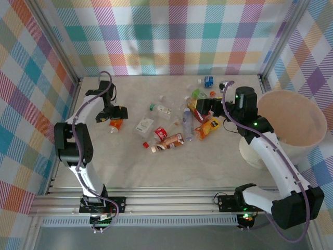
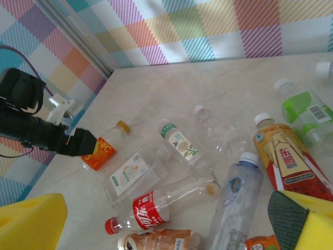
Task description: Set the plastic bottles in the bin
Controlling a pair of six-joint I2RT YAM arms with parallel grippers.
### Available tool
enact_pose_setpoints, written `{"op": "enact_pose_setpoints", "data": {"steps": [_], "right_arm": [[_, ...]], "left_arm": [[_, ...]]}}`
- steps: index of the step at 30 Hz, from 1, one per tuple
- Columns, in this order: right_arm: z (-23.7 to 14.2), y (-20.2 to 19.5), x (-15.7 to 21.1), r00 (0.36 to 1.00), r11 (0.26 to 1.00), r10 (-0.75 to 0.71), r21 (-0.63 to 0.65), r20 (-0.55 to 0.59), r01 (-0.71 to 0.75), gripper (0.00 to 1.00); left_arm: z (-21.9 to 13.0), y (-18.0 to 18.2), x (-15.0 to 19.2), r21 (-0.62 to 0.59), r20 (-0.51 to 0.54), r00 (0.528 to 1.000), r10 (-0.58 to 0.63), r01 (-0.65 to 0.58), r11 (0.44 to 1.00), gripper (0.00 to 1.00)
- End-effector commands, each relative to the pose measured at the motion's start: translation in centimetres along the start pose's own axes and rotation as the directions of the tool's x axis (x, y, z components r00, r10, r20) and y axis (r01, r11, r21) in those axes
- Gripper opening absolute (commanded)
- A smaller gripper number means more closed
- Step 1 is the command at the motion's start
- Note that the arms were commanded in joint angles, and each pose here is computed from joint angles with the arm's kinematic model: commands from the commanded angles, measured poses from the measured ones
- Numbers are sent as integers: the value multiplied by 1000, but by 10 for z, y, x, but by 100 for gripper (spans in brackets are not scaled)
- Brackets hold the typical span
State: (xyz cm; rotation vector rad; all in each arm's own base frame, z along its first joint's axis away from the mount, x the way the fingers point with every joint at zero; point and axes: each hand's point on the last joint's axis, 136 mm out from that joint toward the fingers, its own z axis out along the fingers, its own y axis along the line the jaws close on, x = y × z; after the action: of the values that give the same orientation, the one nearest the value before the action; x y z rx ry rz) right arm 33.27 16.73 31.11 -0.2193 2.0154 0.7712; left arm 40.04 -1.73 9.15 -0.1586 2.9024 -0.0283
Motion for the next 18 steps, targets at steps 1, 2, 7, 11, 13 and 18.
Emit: {"op": "enact_pose_setpoints", "data": {"steps": [1,2,7,11,13,18], "right_arm": [[-5,-5,-3,1000,999,-3,48,25,2,100],[-6,-7,-3,1000,998,-1,57,24,-1,100],[-9,-11,3,1000,997,15,76,21,-16,100],[-10,-14,8,1000,996,23,90,19,-24,100],[-10,-15,8,1000,995,21,92,23,-23,100],[-8,-16,9,1000,996,22,91,20,-23,100]], "left_arm": [[11,-17,13,127,-65,989,135,-126,984,98],[15,-16,12,120,-62,986,152,-144,982,99],[38,-13,12,109,-52,975,216,-209,972,93],[49,-7,21,77,-49,972,230,-226,971,83],[49,-5,24,70,-38,972,230,-227,971,82],[62,0,28,36,-44,979,200,-198,979,77]]}}
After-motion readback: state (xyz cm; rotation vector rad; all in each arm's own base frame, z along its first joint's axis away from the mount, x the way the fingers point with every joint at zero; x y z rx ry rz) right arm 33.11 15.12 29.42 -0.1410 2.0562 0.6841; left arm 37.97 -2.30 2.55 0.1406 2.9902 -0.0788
